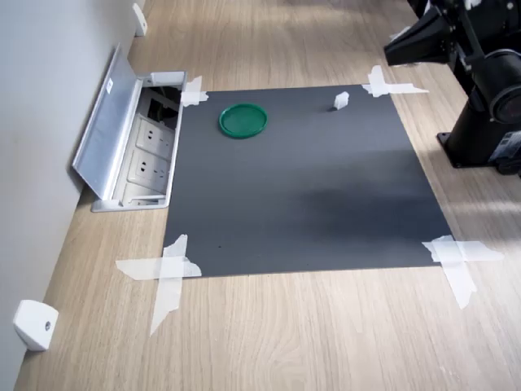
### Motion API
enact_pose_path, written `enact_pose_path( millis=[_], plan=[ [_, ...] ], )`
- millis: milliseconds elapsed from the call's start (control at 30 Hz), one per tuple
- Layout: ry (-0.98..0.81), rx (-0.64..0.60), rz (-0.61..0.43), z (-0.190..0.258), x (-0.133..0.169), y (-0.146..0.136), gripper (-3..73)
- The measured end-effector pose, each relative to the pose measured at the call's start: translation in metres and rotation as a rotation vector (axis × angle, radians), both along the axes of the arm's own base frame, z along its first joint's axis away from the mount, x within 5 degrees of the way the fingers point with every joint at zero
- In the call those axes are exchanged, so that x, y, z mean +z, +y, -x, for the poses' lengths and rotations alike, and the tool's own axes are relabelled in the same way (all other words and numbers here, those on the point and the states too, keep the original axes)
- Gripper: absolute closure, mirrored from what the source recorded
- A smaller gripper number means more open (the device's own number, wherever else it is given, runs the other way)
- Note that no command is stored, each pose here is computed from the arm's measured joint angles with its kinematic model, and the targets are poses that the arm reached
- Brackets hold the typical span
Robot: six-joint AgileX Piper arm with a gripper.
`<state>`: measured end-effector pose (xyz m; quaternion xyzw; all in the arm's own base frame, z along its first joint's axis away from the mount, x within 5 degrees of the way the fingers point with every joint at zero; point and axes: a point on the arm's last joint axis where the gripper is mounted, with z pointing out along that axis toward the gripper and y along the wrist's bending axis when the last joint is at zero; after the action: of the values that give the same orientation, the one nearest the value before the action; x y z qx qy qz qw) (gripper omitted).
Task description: Grasp a white terminal and put it on the green lid.
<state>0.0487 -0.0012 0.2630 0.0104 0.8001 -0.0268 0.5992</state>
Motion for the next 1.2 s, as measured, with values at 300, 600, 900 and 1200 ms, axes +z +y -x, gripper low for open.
enact_pose_path(
  millis=[300, 600, 900, 1200],
  plan=[
    [0.214, 0.005, 0.009, -0.012, 0.024, -0.002, 70.4],
    [0.556, -0.020, 0.150, -0.032, 0.036, -0.015, 70.4],
    [0.704, 0.057, 0.336, -0.063, 0.046, -0.023, 70.4],
    [0.859, 0.167, 0.362, -0.102, 0.031, -0.025, 70.2]
  ],
)
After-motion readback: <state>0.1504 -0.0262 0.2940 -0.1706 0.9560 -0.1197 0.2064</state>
